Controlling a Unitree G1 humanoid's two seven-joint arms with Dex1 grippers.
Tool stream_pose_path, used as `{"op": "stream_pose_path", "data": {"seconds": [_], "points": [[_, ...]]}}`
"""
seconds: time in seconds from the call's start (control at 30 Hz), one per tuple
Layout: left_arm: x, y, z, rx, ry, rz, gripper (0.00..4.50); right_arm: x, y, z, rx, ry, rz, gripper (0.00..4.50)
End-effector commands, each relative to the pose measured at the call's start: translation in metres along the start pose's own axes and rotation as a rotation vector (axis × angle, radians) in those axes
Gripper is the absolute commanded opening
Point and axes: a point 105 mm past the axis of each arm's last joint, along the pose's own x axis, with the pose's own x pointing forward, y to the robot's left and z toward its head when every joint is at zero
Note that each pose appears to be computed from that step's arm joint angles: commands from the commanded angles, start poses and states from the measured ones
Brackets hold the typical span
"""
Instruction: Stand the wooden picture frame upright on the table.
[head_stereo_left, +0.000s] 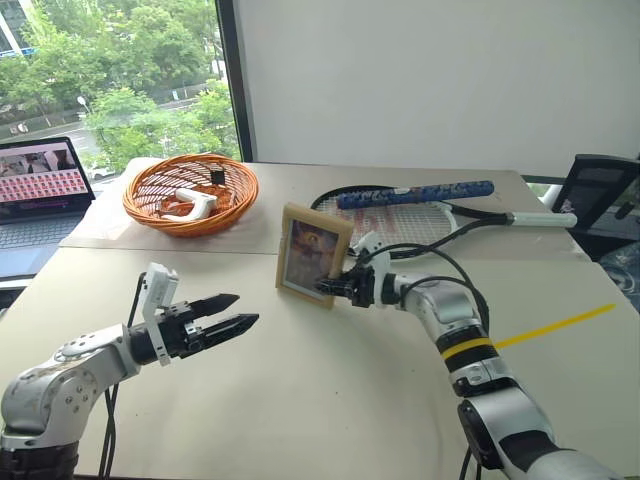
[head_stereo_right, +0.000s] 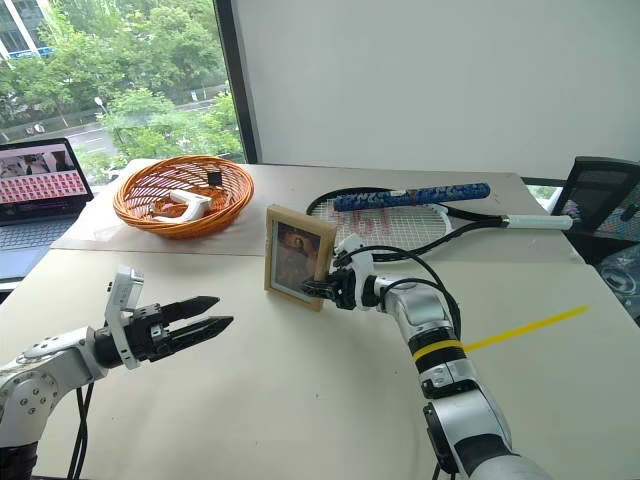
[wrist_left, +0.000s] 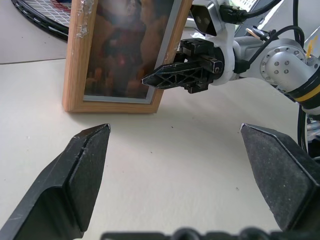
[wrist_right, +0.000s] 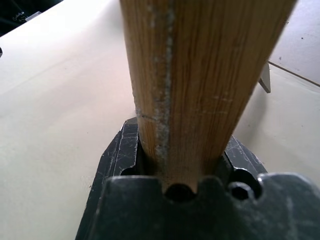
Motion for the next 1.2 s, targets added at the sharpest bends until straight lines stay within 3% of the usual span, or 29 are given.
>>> {"op": "stream_pose_path", "data": {"seconds": [0.03, 0.23, 0.6, 0.73, 0.8, 1.03, 1.2], "points": [[0.001, -0.003, 0.009, 0.036, -0.038, -0.011, 4.50, 0.002, 0.010, -0.015, 0.027, 0.066, 0.063, 1.28], [0.000, 0.000, 0.009, 0.030, -0.044, -0.009, 4.50, 0.004, 0.030, -0.027, 0.081, 0.116, 0.139, 1.28], [0.000, 0.003, 0.009, 0.033, -0.038, -0.013, 4.50, 0.007, 0.027, -0.042, 0.188, 0.181, 0.103, 1.27], [-0.001, 0.005, 0.009, 0.034, -0.032, -0.011, 4.50, 0.005, 0.025, -0.036, 0.245, 0.159, 0.095, 1.27], [-0.002, 0.006, 0.010, 0.034, -0.032, -0.011, 4.50, 0.001, 0.028, -0.031, 0.259, 0.146, 0.116, 2.30], [-0.003, 0.007, 0.010, 0.032, -0.030, -0.013, 4.50, -0.019, 0.026, -0.017, 0.261, 0.099, 0.095, 4.47], [-0.009, 0.009, 0.012, 0.031, -0.048, 0.003, 4.50, -0.065, 0.010, -0.015, 0.244, 0.065, 0.005, 4.47]]}}
